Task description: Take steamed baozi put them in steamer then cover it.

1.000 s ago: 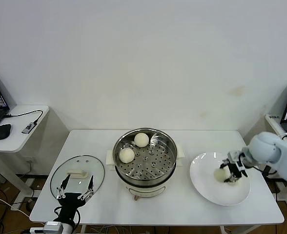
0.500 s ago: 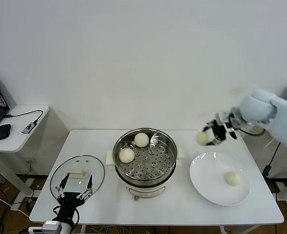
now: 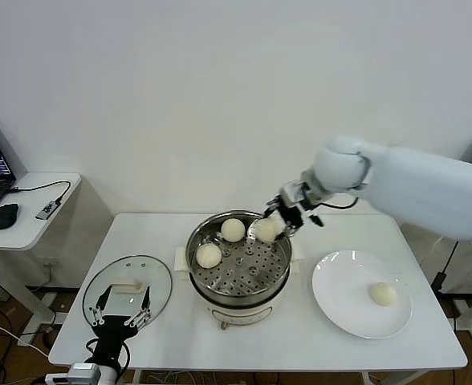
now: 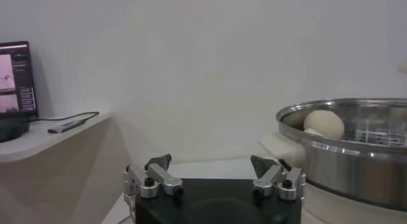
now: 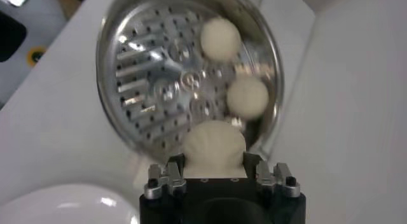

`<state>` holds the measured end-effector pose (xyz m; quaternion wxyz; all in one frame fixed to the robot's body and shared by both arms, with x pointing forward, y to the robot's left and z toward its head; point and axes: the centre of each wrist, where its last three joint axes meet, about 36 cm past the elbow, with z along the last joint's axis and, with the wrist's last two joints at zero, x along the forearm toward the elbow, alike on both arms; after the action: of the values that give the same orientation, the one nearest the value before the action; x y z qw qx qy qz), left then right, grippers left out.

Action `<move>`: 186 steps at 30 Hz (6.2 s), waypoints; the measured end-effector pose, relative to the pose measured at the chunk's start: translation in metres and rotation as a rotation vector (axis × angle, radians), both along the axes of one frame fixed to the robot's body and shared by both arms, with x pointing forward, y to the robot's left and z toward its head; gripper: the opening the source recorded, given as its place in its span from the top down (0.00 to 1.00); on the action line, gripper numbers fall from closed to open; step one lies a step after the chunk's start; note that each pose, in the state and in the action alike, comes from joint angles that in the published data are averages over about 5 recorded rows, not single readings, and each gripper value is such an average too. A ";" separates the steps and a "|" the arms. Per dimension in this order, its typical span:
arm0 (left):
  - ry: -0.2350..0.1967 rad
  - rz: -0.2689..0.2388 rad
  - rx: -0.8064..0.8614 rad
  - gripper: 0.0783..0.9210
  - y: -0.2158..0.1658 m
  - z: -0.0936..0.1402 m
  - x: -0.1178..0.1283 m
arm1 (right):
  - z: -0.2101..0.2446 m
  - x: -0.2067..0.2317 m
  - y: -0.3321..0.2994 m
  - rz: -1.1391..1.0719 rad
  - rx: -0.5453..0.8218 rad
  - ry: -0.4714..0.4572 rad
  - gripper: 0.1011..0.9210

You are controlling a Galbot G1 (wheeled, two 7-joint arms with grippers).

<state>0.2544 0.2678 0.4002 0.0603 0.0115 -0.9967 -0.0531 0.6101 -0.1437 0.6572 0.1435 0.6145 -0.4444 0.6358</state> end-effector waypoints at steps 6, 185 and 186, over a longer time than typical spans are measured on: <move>-0.001 0.006 -0.003 0.12 0.000 0.000 0.000 | -0.021 0.000 0.041 0.157 -0.035 -0.005 0.42; 0.002 -0.033 0.018 0.12 -0.003 0.000 0.003 | -0.021 -0.027 -0.210 -0.650 0.057 -0.004 0.36; 0.001 -0.033 0.018 0.12 -0.003 0.000 0.003 | -0.014 -0.026 -0.202 -0.643 0.070 -0.006 0.36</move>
<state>0.2572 0.2643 0.4002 0.0599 -0.0047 -0.9962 -0.0629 0.5836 -0.3461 0.6430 0.3145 0.4453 -0.6377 0.5442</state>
